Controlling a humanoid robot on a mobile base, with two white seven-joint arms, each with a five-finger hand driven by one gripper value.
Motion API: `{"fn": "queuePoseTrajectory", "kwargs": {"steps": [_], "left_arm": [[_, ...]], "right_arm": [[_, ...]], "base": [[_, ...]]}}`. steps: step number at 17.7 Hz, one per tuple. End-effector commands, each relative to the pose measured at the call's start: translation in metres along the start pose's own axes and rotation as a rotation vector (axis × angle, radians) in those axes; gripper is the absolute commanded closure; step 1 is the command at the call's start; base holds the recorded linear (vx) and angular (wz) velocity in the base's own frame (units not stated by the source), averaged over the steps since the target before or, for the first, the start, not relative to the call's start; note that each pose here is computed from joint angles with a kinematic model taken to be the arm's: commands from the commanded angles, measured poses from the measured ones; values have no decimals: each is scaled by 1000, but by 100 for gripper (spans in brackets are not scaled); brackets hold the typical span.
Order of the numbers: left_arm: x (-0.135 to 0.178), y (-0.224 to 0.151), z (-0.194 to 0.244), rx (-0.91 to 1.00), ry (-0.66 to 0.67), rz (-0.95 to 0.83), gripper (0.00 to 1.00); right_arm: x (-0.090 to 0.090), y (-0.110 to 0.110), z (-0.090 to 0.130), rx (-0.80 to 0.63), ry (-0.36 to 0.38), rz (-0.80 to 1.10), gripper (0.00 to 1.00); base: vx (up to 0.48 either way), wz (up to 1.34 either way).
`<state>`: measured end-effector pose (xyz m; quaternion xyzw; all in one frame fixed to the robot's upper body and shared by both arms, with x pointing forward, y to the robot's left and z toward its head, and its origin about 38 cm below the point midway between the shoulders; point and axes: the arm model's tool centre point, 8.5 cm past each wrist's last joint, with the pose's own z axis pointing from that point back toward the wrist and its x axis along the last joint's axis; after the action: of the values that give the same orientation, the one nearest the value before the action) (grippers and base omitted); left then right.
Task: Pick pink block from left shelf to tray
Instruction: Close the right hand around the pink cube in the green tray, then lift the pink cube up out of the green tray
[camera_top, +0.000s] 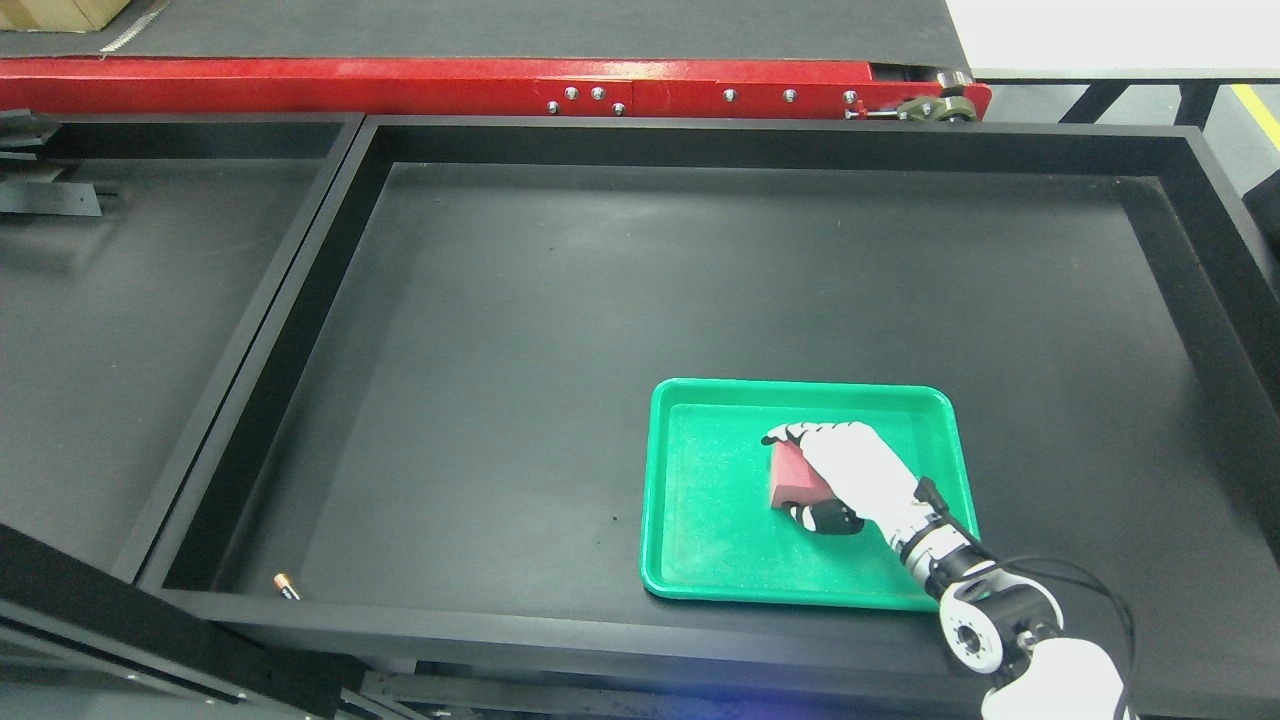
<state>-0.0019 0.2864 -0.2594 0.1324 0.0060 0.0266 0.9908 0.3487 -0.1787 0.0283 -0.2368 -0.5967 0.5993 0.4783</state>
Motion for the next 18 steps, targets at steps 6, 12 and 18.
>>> {"fn": "queuePoseTrajectory", "kwargs": {"steps": [6, 12, 18], "left_arm": [[25, 9, -1, 14, -47, 9, 0], [25, 9, -1, 14, -47, 9, 0], [25, 9, -1, 14, -47, 9, 0]], "right_arm": [[-27, -68, 28, -494, -88, -244, 95], [-32, -80, 44, -613, -88, -255, 95], [-29, -77, 49, -620, -97, -278, 95]], "base": [[0, 0], [0, 0], [-41, 54]]}}
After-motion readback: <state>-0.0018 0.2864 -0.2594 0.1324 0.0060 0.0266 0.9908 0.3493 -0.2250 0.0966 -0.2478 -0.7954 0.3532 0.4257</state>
